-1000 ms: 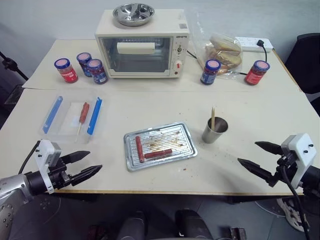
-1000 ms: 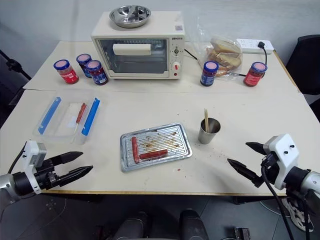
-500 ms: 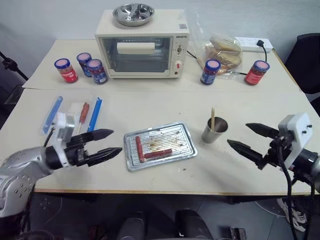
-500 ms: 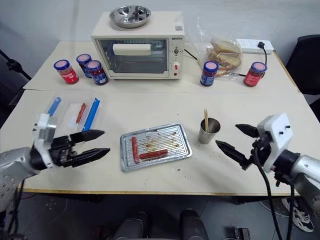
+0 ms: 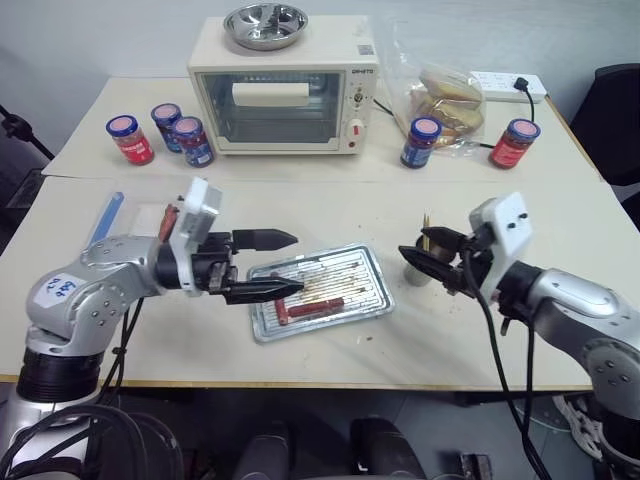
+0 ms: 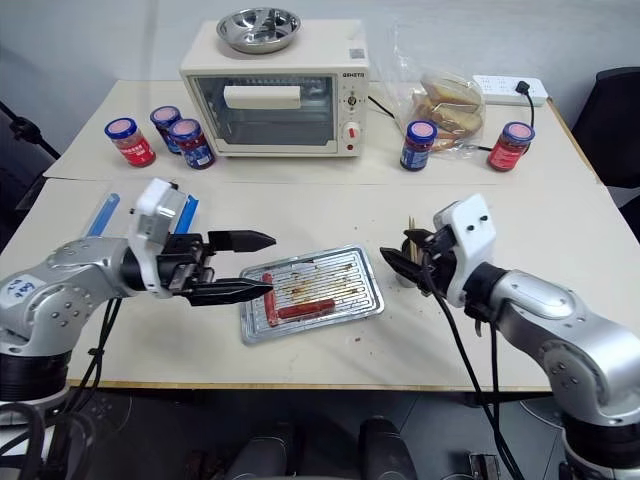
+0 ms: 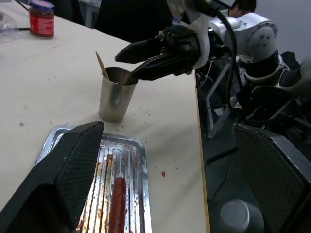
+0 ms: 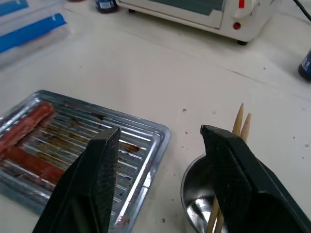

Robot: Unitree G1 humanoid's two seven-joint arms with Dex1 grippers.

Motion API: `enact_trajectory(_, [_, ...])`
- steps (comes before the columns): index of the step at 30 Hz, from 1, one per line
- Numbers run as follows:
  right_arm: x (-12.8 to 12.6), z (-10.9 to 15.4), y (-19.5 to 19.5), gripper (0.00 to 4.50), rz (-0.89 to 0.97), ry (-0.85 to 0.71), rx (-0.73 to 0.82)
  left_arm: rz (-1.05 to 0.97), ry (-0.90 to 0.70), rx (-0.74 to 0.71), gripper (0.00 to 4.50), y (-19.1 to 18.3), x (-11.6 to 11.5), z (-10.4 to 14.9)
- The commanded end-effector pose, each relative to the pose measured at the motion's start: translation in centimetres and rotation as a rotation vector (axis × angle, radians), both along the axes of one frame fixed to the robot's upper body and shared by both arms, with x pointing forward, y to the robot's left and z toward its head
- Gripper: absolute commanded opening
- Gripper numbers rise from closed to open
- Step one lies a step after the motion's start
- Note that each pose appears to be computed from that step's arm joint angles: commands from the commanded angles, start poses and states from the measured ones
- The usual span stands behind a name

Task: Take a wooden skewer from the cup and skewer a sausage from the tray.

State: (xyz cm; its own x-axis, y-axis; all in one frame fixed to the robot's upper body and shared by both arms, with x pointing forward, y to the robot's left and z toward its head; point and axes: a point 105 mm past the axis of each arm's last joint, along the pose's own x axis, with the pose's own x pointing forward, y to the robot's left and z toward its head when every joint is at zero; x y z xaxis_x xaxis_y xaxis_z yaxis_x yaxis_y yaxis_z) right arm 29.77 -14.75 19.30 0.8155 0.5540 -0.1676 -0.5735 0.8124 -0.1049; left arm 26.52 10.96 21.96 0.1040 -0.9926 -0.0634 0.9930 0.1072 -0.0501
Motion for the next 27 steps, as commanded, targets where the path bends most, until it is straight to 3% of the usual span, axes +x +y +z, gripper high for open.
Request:
enact_trajectory(1, [0.8, 0.6, -0.8, 2.85, -0.074, -0.053, -0.020, -0.015, -0.042, 0.000, 4.50, -0.4, 0.1, 0.6])
enact_trajectory(27, [0.6, 2.4, -0.2, 2.85, -0.079, -0.101, 0.005, -0.009, -0.083, -0.015, 4.50, -1.0, 0.9, 0.5])
